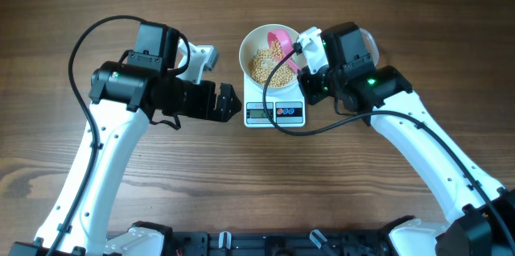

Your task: Scoop item into bowl and weigh 150g on scale

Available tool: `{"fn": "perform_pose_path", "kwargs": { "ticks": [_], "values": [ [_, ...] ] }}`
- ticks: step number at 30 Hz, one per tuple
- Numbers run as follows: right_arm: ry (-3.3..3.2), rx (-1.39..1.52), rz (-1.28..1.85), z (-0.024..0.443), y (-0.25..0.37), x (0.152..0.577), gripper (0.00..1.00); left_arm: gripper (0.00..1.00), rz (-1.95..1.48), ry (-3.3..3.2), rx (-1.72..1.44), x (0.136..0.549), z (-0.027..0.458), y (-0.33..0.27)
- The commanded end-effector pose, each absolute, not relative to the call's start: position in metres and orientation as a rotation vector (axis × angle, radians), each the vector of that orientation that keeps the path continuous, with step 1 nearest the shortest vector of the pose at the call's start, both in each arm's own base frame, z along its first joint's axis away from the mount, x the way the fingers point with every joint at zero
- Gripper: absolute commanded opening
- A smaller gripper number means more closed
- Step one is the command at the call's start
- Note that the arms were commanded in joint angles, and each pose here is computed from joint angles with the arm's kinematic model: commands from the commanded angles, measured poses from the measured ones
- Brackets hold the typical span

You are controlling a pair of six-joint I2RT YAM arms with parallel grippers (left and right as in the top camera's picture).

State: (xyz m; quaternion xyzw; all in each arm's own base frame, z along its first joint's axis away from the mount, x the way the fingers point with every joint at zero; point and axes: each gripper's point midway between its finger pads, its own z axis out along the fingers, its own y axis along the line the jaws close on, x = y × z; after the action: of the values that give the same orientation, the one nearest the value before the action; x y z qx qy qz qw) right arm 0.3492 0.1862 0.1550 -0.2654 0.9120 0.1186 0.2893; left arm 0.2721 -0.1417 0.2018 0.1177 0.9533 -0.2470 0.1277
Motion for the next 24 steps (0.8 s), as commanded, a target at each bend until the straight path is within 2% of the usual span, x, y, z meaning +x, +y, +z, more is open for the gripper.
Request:
{"fn": "perform_pose_path", "kwargs": {
  "ticks": [1, 6, 18, 24],
  "values": [
    [2.396, -0.797, 0.243, 0.160, 0.180, 0.347, 0.04, 1.00, -0.738, 2.770, 0.372, 0.272, 0.201, -0.145],
    [2.386, -0.854, 0.130, 0.157, 0.168, 0.350, 0.04, 1.00, -0.738, 2.770, 0.372, 0.272, 0.201, -0.145],
    [2.257, -0.958, 0.082, 0.179, 0.175, 0.364, 0.04, 1.00, -0.738, 2.770, 0.372, 0.272, 0.201, -0.145],
    [2.152, -1.082, -0.194, 0.187, 0.169, 0.373, 0.04, 1.00, -0.738, 2.770, 0.372, 0.272, 0.201, -0.145]
  ]
}}
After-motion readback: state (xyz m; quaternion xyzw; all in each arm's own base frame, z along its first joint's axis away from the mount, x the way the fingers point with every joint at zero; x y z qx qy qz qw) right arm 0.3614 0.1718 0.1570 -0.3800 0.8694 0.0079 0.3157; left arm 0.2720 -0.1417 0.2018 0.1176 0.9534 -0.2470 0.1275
